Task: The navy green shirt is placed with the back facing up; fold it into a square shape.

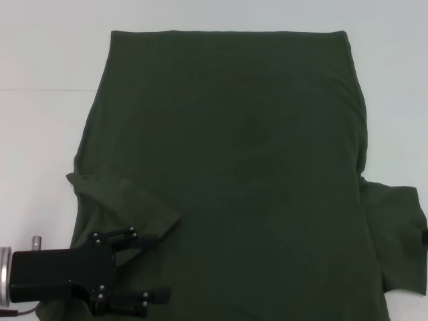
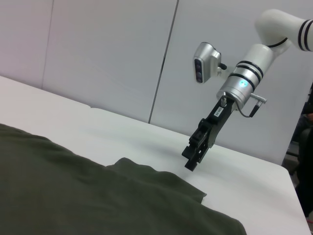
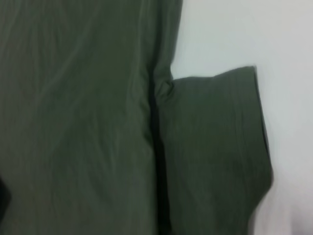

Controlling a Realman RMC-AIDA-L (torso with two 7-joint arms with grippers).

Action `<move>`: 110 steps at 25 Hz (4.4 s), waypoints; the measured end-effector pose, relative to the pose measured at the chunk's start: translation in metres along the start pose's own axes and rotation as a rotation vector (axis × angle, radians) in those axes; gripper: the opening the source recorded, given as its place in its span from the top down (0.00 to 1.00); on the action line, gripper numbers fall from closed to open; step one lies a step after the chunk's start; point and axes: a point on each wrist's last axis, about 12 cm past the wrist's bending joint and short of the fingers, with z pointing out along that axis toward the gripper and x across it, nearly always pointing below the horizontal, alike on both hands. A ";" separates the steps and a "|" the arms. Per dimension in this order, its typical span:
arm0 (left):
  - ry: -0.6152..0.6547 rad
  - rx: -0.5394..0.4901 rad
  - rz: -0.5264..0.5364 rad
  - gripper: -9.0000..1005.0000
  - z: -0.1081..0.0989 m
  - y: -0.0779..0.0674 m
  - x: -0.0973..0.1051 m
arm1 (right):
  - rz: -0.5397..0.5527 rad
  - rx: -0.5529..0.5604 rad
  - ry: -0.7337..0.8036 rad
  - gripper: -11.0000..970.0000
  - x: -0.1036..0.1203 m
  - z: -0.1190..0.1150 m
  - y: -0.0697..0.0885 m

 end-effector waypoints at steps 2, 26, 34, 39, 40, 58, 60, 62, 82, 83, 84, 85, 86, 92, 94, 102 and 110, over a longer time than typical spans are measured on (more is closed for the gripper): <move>0.002 -0.005 0.000 0.08 0.000 0.001 0.000 | -0.003 -0.003 -0.006 0.06 0.000 0.002 0.000; -0.003 -0.022 -0.007 0.08 0.002 0.002 0.001 | 0.005 -0.018 -0.006 0.06 0.000 0.022 0.002; 0.000 -0.023 -0.006 0.08 0.002 0.002 0.001 | -0.001 -0.026 0.000 0.07 -0.001 0.026 0.004; 0.006 -0.023 -0.008 0.08 0.003 0.002 0.002 | -0.002 -0.021 -0.001 0.08 -0.001 0.027 0.004; 0.007 -0.022 -0.008 0.08 0.004 0.002 0.002 | -0.002 -0.021 0.000 0.08 -0.001 0.027 0.004; 0.007 -0.020 -0.011 0.08 0.005 0.001 0.003 | -0.021 -0.018 0.017 0.12 -0.001 0.034 0.008; 0.007 -0.020 -0.012 0.09 0.006 0.001 0.003 | -0.021 -0.021 0.017 0.12 -0.001 0.034 0.009; 0.007 -0.020 -0.012 0.09 0.006 0.001 0.003 | -0.021 -0.024 0.017 0.13 -0.001 0.034 0.010; 0.011 -0.020 -0.013 0.09 0.006 0.001 0.003 | -0.057 0.014 0.034 0.17 -0.004 0.042 0.013; 0.011 -0.021 -0.013 0.09 0.006 0.001 0.003 | -0.058 0.015 0.035 0.17 -0.004 0.042 0.013; 0.011 -0.021 -0.014 0.09 0.005 0.001 0.004 | -0.059 0.016 0.035 0.17 -0.004 0.042 0.013; 0.011 -0.021 -0.014 0.09 0.005 0.001 0.004 | -0.059 0.017 0.035 0.21 -0.004 0.041 0.013; 0.011 -0.021 -0.014 0.09 0.005 0.001 0.004 | -0.059 0.017 0.035 0.25 -0.004 0.041 0.013; 0.011 -0.021 -0.015 0.09 0.006 0.001 0.004 | -0.062 0.017 0.035 0.52 -0.005 0.041 0.013; 0.010 -0.021 -0.016 0.09 0.006 0.001 0.004 | -0.062 0.017 0.037 0.63 -0.004 0.041 0.013; 0.011 -0.024 -0.017 0.09 0.006 0.001 0.004 | -0.065 0.020 0.041 0.91 -0.004 0.042 0.013; 0.011 -0.026 -0.020 0.09 0.006 0.001 0.005 | -0.073 0.009 0.022 0.97 -0.005 0.038 0.012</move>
